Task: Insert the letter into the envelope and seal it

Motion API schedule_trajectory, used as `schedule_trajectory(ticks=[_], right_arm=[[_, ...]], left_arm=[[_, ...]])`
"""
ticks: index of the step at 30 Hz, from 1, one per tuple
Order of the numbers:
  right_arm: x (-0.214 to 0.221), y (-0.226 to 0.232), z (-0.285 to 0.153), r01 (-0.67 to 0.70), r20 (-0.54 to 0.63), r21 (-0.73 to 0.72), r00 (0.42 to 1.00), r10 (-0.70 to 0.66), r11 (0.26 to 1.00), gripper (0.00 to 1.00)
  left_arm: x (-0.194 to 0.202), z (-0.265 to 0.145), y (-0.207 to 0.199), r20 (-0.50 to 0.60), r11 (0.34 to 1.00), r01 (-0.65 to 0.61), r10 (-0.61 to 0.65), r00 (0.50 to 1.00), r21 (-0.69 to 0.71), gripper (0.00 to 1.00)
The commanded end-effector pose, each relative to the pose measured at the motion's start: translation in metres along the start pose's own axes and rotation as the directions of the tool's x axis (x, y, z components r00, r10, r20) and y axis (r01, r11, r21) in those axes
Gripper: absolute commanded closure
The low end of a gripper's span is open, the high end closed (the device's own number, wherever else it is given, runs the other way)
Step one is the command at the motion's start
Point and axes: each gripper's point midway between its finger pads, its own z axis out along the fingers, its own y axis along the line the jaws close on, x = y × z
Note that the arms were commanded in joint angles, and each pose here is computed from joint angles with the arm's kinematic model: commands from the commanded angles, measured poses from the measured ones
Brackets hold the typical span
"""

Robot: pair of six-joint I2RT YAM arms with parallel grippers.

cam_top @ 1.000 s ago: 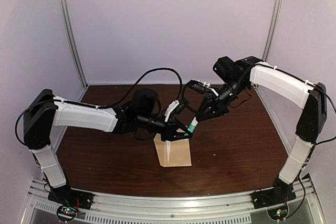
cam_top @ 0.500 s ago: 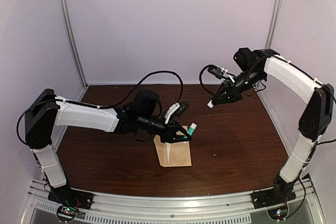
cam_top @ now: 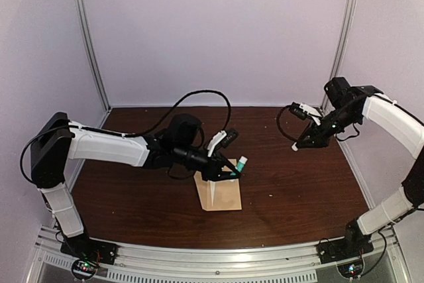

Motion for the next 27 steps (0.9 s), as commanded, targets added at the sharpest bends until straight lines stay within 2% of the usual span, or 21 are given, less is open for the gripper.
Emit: schedule_trajectory(ticks=[1,6,11,20,27], right_arm=[[0.022,-0.021,-0.007,0.016,-0.048,0.194,0.999,-0.007,0.981,1.00],[0.049,-0.029,0.001,0.027,-0.085,0.272,0.996,-0.005,0.962,0.99],[0.072,-0.037,0.020,0.015,-0.129,0.287,0.991,0.023,0.958,0.99],[0.089,-0.072,0.050,0.040,-0.167,0.403,0.986,0.031,0.914,0.96],[0.101,-0.092,0.080,0.030,-0.212,0.419,0.975,0.066,0.907,0.97]], left_arm=[[-0.024,-0.013,-0.011,0.061,0.999,-0.051,0.052,0.997,-0.013,0.99],[-0.029,-0.018,-0.011,0.075,0.997,-0.068,0.071,0.995,-0.039,0.99],[-0.030,-0.020,-0.011,0.079,0.996,-0.076,0.080,0.994,-0.054,0.99],[-0.030,-0.021,-0.008,0.076,0.993,-0.086,0.092,0.993,-0.074,0.98],[-0.030,-0.022,-0.004,0.071,0.991,-0.093,0.100,0.993,-0.095,0.98]])
